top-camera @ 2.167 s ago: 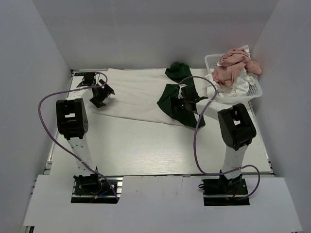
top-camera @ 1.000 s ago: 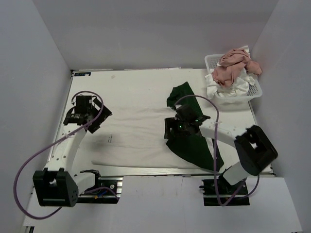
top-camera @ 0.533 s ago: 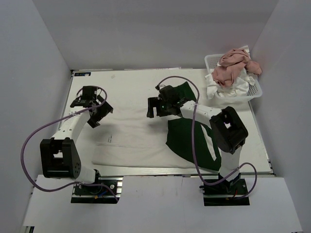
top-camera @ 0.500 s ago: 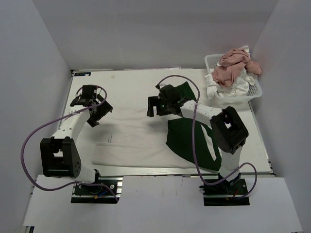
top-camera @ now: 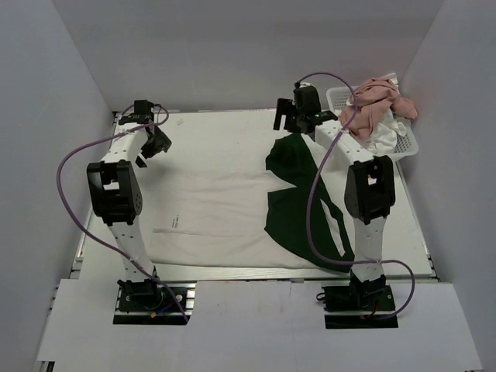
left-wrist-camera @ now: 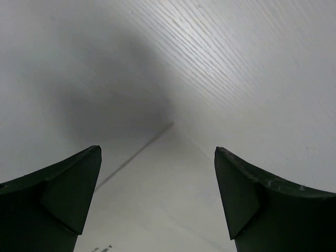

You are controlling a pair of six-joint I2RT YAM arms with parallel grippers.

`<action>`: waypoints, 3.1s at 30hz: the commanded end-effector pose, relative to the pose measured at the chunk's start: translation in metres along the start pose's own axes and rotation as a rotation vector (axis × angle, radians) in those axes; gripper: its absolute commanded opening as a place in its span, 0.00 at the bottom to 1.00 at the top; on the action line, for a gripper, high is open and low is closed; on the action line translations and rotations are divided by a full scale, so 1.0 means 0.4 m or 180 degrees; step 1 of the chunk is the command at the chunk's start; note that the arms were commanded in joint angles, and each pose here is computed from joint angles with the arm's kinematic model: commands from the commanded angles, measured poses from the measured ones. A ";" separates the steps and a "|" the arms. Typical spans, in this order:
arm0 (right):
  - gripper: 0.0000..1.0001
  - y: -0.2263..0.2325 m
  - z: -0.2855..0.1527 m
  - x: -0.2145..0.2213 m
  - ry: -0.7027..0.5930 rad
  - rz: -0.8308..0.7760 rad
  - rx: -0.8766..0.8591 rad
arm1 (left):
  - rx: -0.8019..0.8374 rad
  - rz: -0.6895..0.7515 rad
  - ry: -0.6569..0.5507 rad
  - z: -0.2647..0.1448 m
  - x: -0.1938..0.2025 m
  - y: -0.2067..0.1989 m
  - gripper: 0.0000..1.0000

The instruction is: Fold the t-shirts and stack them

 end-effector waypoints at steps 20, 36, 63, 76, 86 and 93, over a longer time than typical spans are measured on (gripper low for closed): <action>0.91 -0.215 0.238 0.001 0.0175 -0.0200 0.0449 | 0.0305 0.0143 0.0192 0.199 -0.018 -0.106 0.76; 0.91 -0.252 0.250 0.005 0.0180 -0.0202 0.0608 | -0.0265 0.0394 0.0796 0.218 0.158 0.012 0.41; 0.00 -0.211 0.295 0.011 0.0039 -0.0195 0.0086 | 0.0365 0.0495 0.0697 0.136 0.189 -0.035 0.00; 0.00 -0.133 -0.103 0.006 -0.0815 -0.0654 -0.0534 | 0.0729 0.0403 0.0039 -0.043 0.169 0.016 0.00; 0.00 -0.153 -0.305 0.165 -0.0650 -0.0615 -0.0376 | 0.0674 0.0277 -0.0169 -0.118 0.224 0.096 0.00; 0.00 -0.208 -0.460 0.220 -0.0729 -0.0171 0.0148 | 0.0327 -0.0088 -0.0410 -0.151 0.253 0.169 0.00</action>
Point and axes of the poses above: each gripper's point midway between its finger pads, its own z axis out along the fingers, its own y axis along the line the jaws close on, x = y × z, the point moved 6 cm from there along -z, back along the fingers, and after that the axes turned 5 degrees about z, right-handed, at the moved point
